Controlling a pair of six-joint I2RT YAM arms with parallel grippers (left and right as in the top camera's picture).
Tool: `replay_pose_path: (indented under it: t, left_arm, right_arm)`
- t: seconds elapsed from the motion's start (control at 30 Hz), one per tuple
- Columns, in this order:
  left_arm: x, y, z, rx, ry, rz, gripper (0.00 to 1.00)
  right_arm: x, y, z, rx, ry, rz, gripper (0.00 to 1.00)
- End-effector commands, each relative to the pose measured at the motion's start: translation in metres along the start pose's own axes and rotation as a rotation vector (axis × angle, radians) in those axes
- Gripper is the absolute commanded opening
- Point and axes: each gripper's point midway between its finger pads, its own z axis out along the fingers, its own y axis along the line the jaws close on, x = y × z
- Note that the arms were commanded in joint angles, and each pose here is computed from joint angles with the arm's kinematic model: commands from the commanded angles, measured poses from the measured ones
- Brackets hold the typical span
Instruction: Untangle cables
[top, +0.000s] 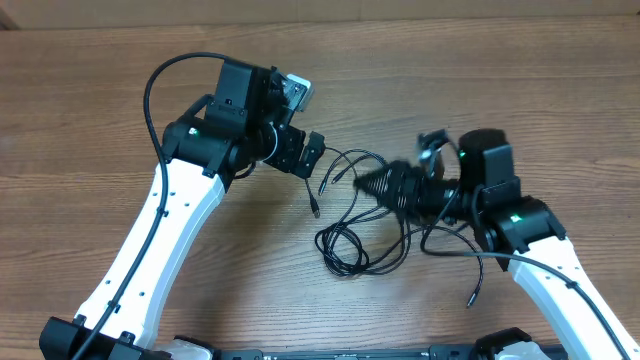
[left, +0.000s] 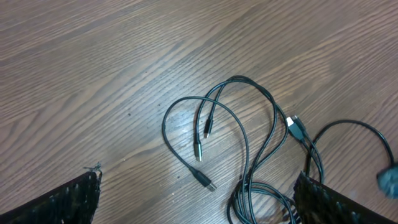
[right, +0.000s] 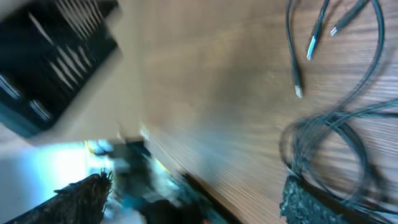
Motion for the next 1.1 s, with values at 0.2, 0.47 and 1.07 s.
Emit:
replay_pose_path:
  t: [0.2, 0.47, 1.07]
  left_arm:
    - [-0.011, 0.009, -0.003, -0.052, -0.049, -0.006, 1.00]
    - [-0.010, 0.016, -0.003, -0.095, -0.043, -0.008, 1.00]
    - [-0.010, 0.016, -0.003, -0.095, -0.044, -0.007, 0.99]
  right_arm:
    - [0.048, -0.034, 0.022, 0.336, 0.141, -0.660, 0.90]
    - [0.068, -0.057, 0.046, 0.596, 0.202, -0.901, 0.90]
    - [0.099, -0.123, 0.085, 0.760, 0.429, -0.834, 0.72]
